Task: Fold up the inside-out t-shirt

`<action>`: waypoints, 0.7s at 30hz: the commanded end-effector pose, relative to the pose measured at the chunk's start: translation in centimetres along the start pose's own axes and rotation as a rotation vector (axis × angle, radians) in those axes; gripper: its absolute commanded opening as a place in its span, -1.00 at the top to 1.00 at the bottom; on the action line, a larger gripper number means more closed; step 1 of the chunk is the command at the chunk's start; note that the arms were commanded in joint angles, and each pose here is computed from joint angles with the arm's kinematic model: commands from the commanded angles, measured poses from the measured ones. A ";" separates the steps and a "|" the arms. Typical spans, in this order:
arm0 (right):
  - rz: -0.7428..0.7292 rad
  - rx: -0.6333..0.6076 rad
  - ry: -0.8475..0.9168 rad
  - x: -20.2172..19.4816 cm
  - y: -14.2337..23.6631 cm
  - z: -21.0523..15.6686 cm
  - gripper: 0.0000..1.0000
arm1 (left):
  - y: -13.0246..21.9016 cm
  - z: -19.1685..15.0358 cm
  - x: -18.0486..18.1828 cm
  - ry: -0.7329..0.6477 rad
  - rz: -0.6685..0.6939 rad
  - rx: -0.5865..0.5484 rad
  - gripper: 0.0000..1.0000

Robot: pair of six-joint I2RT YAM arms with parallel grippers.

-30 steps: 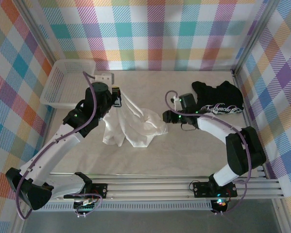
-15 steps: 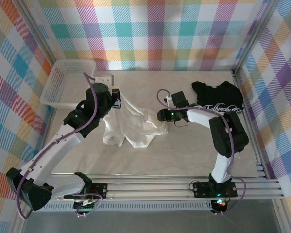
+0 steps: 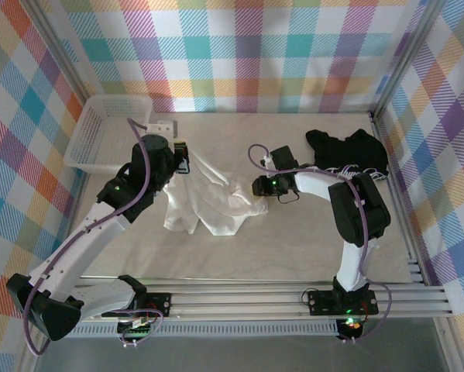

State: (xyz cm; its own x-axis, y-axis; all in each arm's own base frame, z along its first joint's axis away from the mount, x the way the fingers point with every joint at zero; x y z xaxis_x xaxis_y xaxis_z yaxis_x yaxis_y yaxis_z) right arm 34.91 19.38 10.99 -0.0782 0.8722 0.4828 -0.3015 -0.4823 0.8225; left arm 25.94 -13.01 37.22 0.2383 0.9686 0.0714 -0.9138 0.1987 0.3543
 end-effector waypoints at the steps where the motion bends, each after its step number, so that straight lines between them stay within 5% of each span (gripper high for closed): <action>1: -0.013 0.000 -0.001 -0.2 0.6 -0.5 0.38 | 0.4 0.4 0.6 0.024 0.012 -0.030 1.00; 8: -0.028 -0.167 0.048 1.5 3.7 2.2 0.78 | 0.2 0.3 0.7 0.027 0.023 -0.023 1.00; 13: -0.024 -0.364 0.105 3.4 9.4 4.4 1.00 | 0.5 0.9 1.5 0.050 0.061 -0.041 1.00; 21: 0.058 -0.849 0.196 7.9 28.2 5.8 1.00 | 5.9 6.4 6.3 0.178 0.226 -0.214 1.00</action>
State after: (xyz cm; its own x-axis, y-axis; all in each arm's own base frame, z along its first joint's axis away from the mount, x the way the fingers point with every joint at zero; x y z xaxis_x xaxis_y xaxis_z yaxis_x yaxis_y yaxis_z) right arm 33.89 14.60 32.05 -0.2161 0.8768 0.4297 -0.7865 -0.4171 0.4556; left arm 26.61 -9.61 39.44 0.0875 0.9952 0.0445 -0.9438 0.0685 0.3233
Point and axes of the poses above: each hand's point on the last joint's axis, 136 mm out from that joint toward the fingers, its own y axis back along the fingers, its own x axis along the line the jaws close on, z = x × y, the point moved 9 cm from there along y, back along the fingers, and after that the axes turned 14 degrees about -y, right-handed, at the moved point
